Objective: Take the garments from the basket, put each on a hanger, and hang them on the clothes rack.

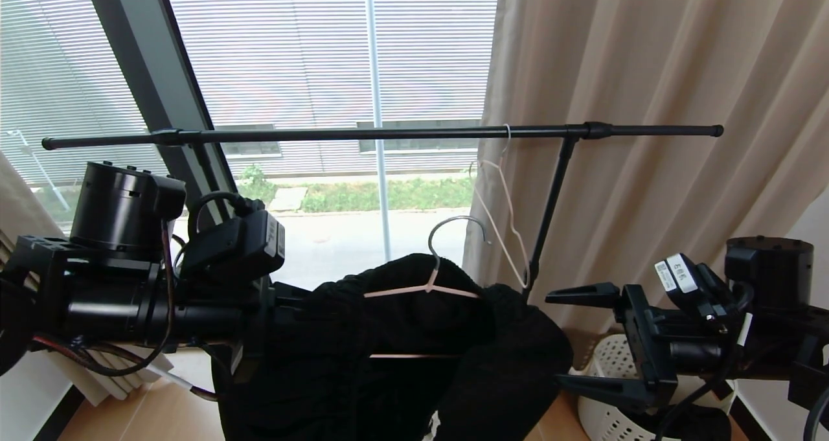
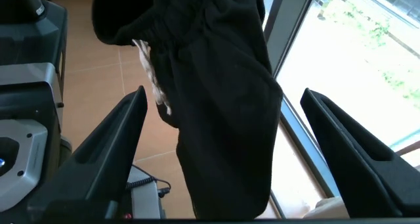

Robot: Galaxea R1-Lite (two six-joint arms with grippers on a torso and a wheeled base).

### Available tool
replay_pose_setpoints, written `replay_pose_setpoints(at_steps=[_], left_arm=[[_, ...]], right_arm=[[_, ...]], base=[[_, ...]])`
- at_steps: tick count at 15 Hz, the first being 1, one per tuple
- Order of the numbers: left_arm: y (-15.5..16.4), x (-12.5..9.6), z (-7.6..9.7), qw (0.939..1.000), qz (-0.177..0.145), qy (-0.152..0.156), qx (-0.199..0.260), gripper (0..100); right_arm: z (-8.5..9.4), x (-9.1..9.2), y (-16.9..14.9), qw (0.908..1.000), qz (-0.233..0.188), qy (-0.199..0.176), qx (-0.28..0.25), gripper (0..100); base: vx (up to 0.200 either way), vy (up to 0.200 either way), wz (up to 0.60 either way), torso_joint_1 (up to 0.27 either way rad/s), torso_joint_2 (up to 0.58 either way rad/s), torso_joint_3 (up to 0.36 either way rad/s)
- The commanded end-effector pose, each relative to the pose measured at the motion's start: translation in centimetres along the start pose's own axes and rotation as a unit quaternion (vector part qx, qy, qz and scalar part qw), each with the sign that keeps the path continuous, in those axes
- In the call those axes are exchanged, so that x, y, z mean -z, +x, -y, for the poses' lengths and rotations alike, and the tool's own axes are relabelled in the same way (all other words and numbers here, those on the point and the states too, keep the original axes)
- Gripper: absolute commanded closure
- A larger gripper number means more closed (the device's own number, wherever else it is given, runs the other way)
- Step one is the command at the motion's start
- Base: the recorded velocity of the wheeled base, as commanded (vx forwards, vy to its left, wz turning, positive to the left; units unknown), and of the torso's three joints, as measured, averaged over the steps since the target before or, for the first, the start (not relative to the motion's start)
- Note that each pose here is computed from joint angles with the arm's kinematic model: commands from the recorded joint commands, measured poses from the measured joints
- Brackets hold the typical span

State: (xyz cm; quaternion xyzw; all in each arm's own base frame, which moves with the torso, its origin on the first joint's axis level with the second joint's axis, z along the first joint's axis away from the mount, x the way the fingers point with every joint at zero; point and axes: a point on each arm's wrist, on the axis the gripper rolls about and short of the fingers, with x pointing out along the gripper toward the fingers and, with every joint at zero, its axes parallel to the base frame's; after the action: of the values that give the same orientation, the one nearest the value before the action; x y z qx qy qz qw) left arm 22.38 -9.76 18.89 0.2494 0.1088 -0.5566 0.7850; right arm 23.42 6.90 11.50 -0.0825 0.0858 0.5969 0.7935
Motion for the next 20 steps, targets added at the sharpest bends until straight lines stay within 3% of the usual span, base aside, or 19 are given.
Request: replay_pose_setpoints(at_steps=[1, 7, 11, 18, 19, 20], left_arm=[[-1.1, -0.8, 0.5, 0.9998, 0.012, 0.005, -0.012, 100], [-2.8, -1.8, 1.5, 0.9991, 0.031, -0.012, -0.027, 100], [-3.2, -2.1, 1.7, 0.9980, 0.038, -0.041, -0.029, 100], [-3.4, -2.1, 2.0, 0.9978, 0.040, -0.045, -0.030, 100], [-3.4, -2.0, 2.0, 0.9976, 0.039, -0.050, -0.029, 100], [-3.4, -1.9, 2.0, 0.9972, 0.038, -0.057, -0.029, 100]], right_arm=[[0.8, 1.1, 0.3, 0.9999, -0.006, 0.013, -0.003, 0], [2.3, 3.3, 1.1, 0.9997, -0.008, 0.024, 0.004, 0], [2.8, 4.9, 1.7, 0.9989, -0.020, 0.042, 0.001, 0], [3.4, 6.2, 2.5, 0.9993, -0.017, 0.033, 0.004, 0], [3.4, 6.2, 2.5, 0.9993, -0.017, 0.033, 0.005, 100], [3.4, 6.2, 2.5, 0.9993, -0.018, 0.034, 0.006, 100]], base=[[0.000, 0.000, 0.00, 0.000, 0.00, 0.000], [0.000, 0.000, 0.00, 0.000, 0.00, 0.000], [0.000, 0.000, 0.00, 0.000, 0.00, 0.000], [0.000, 0.000, 0.00, 0.000, 0.00, 0.000], [0.000, 0.000, 0.00, 0.000, 0.00, 0.000], [0.000, 0.000, 0.00, 0.000, 0.00, 0.000]])
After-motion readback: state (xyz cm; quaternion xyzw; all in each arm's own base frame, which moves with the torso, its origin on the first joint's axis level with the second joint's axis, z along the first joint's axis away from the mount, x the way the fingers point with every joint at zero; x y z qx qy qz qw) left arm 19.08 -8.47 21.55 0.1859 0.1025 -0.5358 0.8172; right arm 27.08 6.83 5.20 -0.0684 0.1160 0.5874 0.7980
